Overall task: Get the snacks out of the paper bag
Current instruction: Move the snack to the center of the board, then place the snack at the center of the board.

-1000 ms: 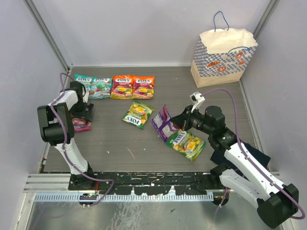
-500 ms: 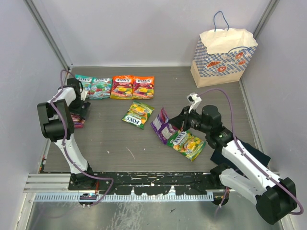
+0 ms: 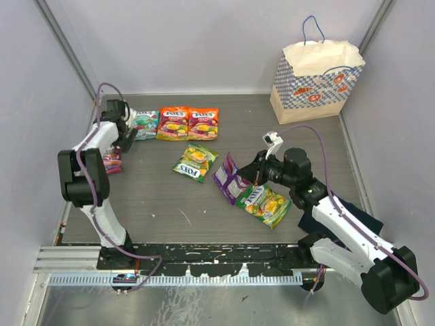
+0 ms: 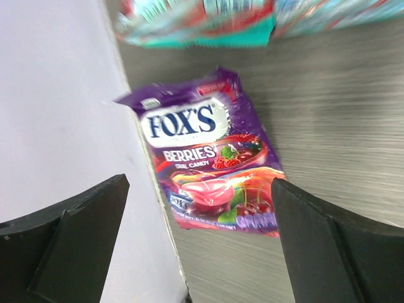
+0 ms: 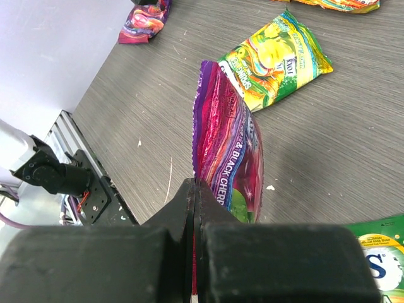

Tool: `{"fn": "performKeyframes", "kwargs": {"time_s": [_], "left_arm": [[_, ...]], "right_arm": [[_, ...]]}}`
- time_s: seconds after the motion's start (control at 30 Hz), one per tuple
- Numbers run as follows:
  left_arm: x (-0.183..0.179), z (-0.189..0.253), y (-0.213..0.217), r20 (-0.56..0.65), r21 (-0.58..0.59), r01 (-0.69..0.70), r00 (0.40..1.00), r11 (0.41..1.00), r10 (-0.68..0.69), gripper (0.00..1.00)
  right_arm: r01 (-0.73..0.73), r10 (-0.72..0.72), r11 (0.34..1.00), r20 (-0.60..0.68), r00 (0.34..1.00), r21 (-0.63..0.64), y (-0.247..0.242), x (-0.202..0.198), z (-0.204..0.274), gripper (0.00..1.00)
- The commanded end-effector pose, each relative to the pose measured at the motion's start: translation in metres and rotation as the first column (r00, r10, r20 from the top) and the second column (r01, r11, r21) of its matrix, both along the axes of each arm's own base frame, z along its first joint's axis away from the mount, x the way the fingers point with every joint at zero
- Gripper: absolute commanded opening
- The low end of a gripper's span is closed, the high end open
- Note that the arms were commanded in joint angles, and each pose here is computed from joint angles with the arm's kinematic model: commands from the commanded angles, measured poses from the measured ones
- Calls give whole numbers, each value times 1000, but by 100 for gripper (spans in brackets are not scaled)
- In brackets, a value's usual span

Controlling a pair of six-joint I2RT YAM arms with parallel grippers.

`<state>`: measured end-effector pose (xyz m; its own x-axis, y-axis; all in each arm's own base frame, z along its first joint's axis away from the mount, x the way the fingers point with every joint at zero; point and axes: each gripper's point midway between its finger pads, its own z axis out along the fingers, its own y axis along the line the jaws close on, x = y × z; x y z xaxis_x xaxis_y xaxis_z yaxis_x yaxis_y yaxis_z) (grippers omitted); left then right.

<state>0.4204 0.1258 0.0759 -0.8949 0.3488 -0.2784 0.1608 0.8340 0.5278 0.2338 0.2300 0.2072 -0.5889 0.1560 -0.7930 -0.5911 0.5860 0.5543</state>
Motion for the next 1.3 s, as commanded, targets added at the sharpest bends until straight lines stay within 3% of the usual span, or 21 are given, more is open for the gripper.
{"fn": "performKeyframes", "kwargs": {"time_s": [0.0, 0.1, 0.2, 0.3, 0.47, 0.63, 0.7, 0.77, 0.9, 0.97, 1.27], "left_arm": [[24, 154, -46, 428, -8, 44, 903, 999, -36, 98], [4, 209, -91, 569, -152, 138, 822, 979, -28, 98], [-20, 235, -97, 636, -395, 31, 730, 918, 249, 98], [-45, 212, -89, 528, -540, -136, 714, 831, 460, 98], [-55, 151, -91, 346, -671, -283, 698, 685, 627, 98], [-56, 128, -80, 167, -856, -303, 605, 419, 779, 98], [-58, 131, -73, 125, -896, -287, 570, 339, 812, 98], [-61, 140, -65, 134, -905, -272, 549, 328, 825, 98], [-72, 156, -45, 249, -865, -267, 506, 425, 825, 98], [-79, 154, -32, 279, -833, -312, 477, 457, 833, 98], [-79, 151, -26, 287, -823, -333, 454, 460, 843, 98]], "right_arm": [[15, -19, 999, 118, 993, 37, 2, 10, 33, 1], [36, -37, 999, 144, 989, 15, 2, 16, 46, 1], [61, -57, 998, 189, 980, -18, 7, 24, 64, 1], [73, -55, 995, 246, 968, -65, 24, 35, 82, 1], [20, 61, 962, 284, 957, -274, 89, 62, 82, 1], [-20, 182, 908, 351, 919, -418, 165, 86, 77, 1], [-16, 203, 886, 357, 912, -464, 193, 104, 68, 1], [11, 220, 854, 382, 898, -520, 219, 123, 60, 1], [58, 303, 787, 467, 831, -614, 276, 131, 33, 0], [50, 347, 785, 505, 790, -617, 300, 124, 28, 1], [204, 364, 795, 719, 592, -571, 339, 140, 66, 1]]}}
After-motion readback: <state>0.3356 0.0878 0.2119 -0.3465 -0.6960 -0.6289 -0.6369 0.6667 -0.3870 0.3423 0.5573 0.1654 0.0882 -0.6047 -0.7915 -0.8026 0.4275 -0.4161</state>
